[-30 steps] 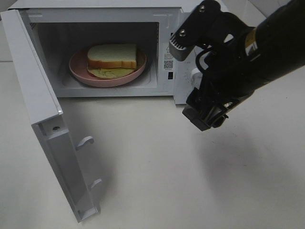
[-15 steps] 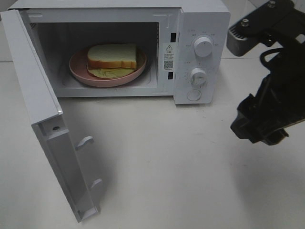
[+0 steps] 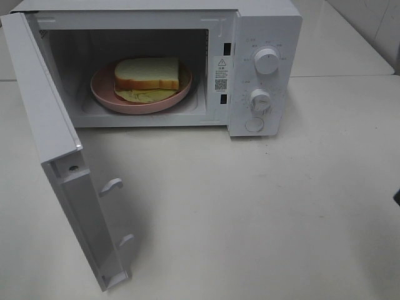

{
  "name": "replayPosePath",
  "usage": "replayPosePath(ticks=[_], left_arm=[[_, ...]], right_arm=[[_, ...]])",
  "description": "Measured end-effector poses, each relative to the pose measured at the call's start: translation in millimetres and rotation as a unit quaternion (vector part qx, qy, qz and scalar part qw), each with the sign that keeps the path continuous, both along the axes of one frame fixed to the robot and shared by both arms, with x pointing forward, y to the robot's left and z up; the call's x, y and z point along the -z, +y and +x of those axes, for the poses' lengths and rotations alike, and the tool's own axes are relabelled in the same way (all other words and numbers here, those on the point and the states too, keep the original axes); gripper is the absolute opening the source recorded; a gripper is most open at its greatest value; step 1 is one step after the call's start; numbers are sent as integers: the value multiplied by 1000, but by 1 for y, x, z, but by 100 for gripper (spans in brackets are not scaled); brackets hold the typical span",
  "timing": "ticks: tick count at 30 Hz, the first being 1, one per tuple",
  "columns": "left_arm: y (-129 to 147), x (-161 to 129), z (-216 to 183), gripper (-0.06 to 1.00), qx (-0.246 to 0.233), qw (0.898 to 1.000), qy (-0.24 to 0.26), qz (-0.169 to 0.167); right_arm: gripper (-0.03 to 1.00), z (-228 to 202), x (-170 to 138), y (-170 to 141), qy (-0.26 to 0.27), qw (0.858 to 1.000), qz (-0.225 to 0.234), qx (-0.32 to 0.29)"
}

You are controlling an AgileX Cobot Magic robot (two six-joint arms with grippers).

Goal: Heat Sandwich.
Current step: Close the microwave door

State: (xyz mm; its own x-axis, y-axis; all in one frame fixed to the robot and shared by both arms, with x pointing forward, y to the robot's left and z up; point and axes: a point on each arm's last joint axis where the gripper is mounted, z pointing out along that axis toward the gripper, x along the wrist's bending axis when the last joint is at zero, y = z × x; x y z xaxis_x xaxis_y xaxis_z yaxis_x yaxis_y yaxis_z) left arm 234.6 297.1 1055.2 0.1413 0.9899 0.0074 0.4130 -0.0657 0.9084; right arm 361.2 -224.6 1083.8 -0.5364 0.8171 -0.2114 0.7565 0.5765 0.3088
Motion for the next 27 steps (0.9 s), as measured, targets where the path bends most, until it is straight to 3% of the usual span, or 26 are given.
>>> replayPosePath(ticks=[6,13,18,27], left_arm=[[0,0,0,99,0,1000,0,0],[0,0,0,99,0,1000,0,0],[0,0,0,99,0,1000,0,0],[0,0,0,99,0,1000,0,0]], right_arm=[[77,-23,-12,-19,-28,999,28,5],[77,-40,1,-34,-30,999,37,16],[77,-49,17,-48,-29,996,49,64],[77,-69,26,-69,-103,982,92,130]])
